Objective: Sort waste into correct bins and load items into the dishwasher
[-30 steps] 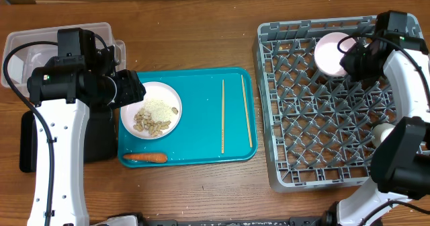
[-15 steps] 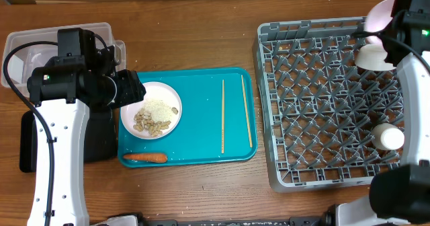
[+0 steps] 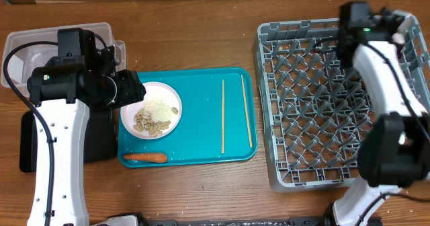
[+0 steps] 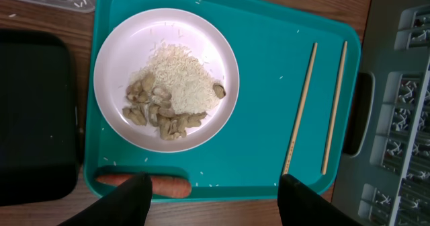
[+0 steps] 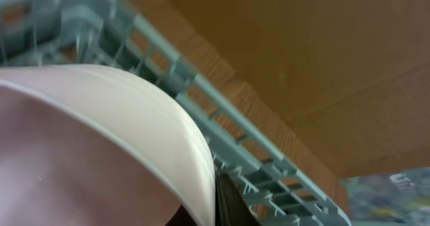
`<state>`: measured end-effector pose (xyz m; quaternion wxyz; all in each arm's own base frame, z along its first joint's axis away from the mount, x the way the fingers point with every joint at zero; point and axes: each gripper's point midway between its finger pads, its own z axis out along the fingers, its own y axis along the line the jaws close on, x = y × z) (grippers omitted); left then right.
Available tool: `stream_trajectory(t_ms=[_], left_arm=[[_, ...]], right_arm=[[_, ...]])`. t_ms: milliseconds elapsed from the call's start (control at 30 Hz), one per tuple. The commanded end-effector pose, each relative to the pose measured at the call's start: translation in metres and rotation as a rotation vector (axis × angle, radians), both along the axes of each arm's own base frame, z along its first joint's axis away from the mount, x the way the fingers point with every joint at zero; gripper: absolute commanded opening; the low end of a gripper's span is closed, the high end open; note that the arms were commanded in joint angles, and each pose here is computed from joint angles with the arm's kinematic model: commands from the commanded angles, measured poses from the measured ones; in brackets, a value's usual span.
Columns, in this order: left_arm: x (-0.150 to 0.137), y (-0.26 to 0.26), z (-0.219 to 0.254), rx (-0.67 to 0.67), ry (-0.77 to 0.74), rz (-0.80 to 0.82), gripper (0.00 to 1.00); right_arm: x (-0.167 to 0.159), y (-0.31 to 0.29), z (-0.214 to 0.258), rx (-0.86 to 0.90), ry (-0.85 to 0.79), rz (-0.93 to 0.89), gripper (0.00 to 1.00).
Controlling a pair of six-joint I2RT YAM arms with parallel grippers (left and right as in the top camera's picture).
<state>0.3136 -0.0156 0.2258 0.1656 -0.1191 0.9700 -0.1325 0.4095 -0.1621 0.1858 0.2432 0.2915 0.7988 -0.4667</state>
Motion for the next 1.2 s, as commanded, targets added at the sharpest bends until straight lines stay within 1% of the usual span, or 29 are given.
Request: stream_trajectory(t_ms=[0,167,233,267,333,400,467,733,767,800,867,1167], left_arm=[[0.003,0.000,0.007,-0.008,-0.025,0.002,0.63],[0.003,0.000,0.007,-0.008,-0.025,0.002,0.63],[0.003,0.000,0.007,-0.008,-0.025,0.002,0.63],[0.003,0.000,0.007,-0.008,-0.025,0.002,0.63],[0.003,0.000,0.008,-0.008,-0.026,0.002,0.63],[0.003,0.000,0.007,-0.008,-0.025,0.002,0.63],[0.003,0.000,0.007,-0.008,-0.025,0.002,0.63],[0.003,0.000,0.007,-0.008,-0.025,0.002,0.63],[0.003,0.000,0.007,-0.008,-0.025,0.002,0.63],[0.003,0.000,0.007,-0.008,-0.025,0.002,0.63],[0.003,0.000,0.007,-0.008,-0.025,0.002,0.63],[0.003,0.000,0.007,-0.008,-0.025,0.002,0.63]], right_arm=[[0.001,0.013,-0.009,-0.038,0.003,0.006,0.04],[0.002,0.042,-0.030,-0.025,0.066,0.064,0.04],[0.001,0.051,-0.037,-0.003,0.080,0.077,0.06],[0.001,0.055,-0.040,0.015,0.089,0.087,0.09],[0.001,0.066,-0.049,0.071,0.106,0.110,0.18],[0.000,0.074,-0.055,0.110,0.121,0.125,0.23],[-0.003,0.080,-0.061,0.154,0.141,0.136,0.26],[-0.010,0.082,-0.062,0.159,0.146,0.115,0.26],[-0.010,0.081,-0.062,0.158,0.147,0.114,0.22],[-0.010,0.082,-0.062,0.159,0.147,0.114,0.21],[-0.009,0.084,-0.062,0.159,0.141,0.119,0.21],[-0.007,0.120,-0.062,0.155,0.149,0.197,0.21]])
